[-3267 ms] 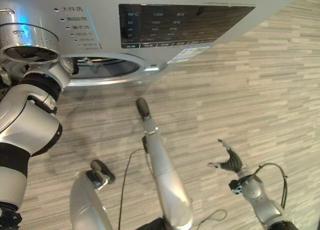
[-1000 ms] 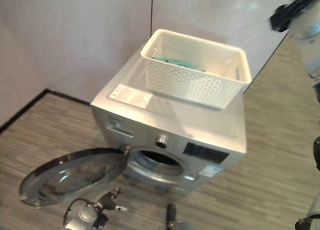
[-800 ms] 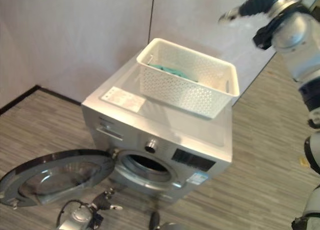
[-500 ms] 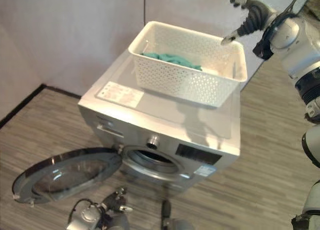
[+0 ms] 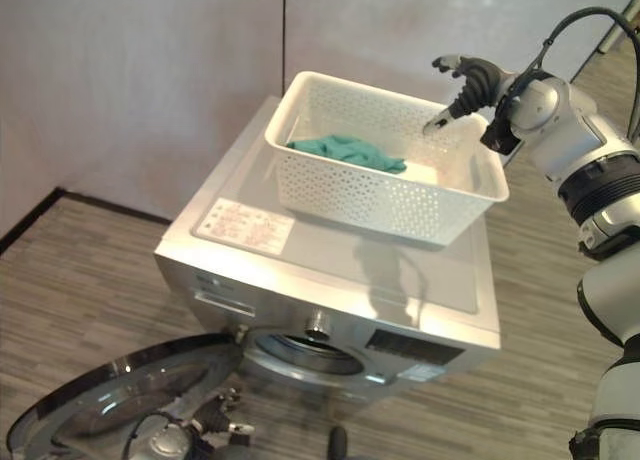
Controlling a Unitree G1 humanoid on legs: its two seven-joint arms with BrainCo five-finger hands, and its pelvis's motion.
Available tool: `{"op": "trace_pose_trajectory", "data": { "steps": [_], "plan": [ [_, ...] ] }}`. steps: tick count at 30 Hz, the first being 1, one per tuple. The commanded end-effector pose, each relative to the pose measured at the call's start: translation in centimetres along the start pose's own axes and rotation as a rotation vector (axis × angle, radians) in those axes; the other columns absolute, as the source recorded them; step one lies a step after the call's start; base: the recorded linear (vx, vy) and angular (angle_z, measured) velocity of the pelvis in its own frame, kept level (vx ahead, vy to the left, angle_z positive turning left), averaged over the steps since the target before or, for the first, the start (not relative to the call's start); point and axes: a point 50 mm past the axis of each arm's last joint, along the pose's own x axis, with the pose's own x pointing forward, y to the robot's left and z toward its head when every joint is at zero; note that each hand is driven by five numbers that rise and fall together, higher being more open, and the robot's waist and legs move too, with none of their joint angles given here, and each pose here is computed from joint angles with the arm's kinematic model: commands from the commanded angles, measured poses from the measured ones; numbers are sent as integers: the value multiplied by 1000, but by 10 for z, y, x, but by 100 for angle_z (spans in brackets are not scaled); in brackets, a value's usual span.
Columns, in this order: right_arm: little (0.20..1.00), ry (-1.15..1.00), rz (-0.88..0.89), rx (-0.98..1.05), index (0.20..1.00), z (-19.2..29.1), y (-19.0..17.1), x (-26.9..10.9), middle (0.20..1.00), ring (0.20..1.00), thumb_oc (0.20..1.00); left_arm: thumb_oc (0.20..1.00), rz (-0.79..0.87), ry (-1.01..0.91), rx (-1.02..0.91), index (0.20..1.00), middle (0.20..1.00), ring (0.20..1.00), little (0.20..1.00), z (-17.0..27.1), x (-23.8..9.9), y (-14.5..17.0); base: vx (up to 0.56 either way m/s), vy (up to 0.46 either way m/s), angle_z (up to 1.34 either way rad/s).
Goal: Grab the laundry basket,head to the washer,open it,put in the laundry and shut it.
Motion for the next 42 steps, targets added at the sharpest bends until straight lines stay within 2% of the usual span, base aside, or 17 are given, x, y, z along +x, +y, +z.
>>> {"op": "trace_pose_trajectory", "data": {
  "steps": [1,7,15,20,29,36,41,42],
  "plan": [
    [1000,43,-94,-31,1000,0,-36,-8,1000,1000,1000,1000,-16,-59,21,1000,1000,1000,1000,13,3,-1,-36,-19,0],
    [1000,13,-38,-42,1000,11,-24,-2,1000,1000,1000,1000,-21,-90,45,1000,1000,1000,1000,27,8,-1,-23,-10,3],
    [1000,-146,100,-53,1000,49,3,2,1000,1000,1000,1000,-34,-126,81,1000,1000,1000,1000,44,12,-3,-2,-4,3],
    [1000,-117,115,-56,1000,44,7,4,1000,1000,1000,1000,-19,-153,77,1000,1000,1000,1000,52,13,1,-5,-10,4],
    [1000,1,74,-69,1000,19,-1,6,1000,1000,1000,1000,39,-128,30,1000,1000,1000,1000,41,11,12,-16,-15,16],
    [1000,32,62,-71,1000,17,-5,8,1000,1000,1000,1000,56,-110,31,1000,1000,1000,1000,39,13,13,-8,-2,7],
    [1000,-8,198,-111,1000,33,15,10,1000,1000,1000,1000,45,-141,58,1000,1000,1000,1000,52,15,12,7,-6,-3],
    [517,-13,236,-119,517,35,20,10,517,517,517,1000,43,-149,63,1000,1000,1000,1000,55,16,12,0,0,0]
  ]
}}
